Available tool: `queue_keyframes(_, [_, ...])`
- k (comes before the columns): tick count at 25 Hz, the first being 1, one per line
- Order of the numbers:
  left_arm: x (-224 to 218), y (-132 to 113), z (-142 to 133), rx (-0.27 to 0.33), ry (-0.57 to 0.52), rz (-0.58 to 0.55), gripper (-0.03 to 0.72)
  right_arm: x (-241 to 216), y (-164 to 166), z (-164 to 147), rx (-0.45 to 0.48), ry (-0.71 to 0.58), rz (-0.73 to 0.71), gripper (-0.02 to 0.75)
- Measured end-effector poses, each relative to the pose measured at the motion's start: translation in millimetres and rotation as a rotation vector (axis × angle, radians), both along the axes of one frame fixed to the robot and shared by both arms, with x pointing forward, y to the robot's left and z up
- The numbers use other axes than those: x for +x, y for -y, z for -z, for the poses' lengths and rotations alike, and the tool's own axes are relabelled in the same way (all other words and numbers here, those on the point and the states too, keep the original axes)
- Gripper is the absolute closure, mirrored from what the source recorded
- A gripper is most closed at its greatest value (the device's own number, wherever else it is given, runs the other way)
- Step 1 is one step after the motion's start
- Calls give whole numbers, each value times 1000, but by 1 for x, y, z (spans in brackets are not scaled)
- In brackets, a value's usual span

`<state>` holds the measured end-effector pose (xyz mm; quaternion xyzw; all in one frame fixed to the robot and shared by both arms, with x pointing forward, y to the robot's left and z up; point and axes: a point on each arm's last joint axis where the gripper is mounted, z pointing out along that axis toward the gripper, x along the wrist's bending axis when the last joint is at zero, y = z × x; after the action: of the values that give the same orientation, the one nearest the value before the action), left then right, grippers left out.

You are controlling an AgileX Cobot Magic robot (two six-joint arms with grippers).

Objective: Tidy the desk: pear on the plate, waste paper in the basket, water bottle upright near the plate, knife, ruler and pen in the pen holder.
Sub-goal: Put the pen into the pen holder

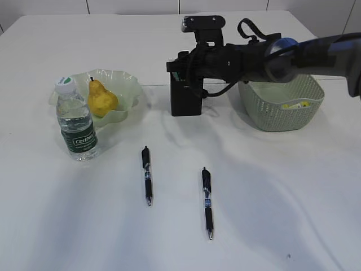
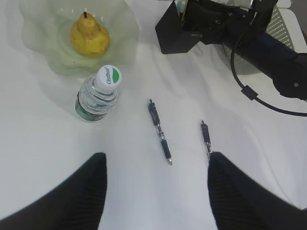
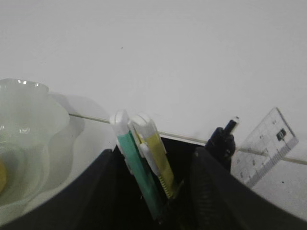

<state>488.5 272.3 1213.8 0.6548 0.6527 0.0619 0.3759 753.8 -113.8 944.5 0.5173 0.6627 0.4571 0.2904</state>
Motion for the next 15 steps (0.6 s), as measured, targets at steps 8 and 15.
queue_keyframes(8, [0,1,0,-8,0,3,221,-9,-1,-56,-7,-54,-41,330])
queue_keyframes(15, [0,3,-1,-35,2,11,221,-27,2,-80,-85,-185,-104,330])
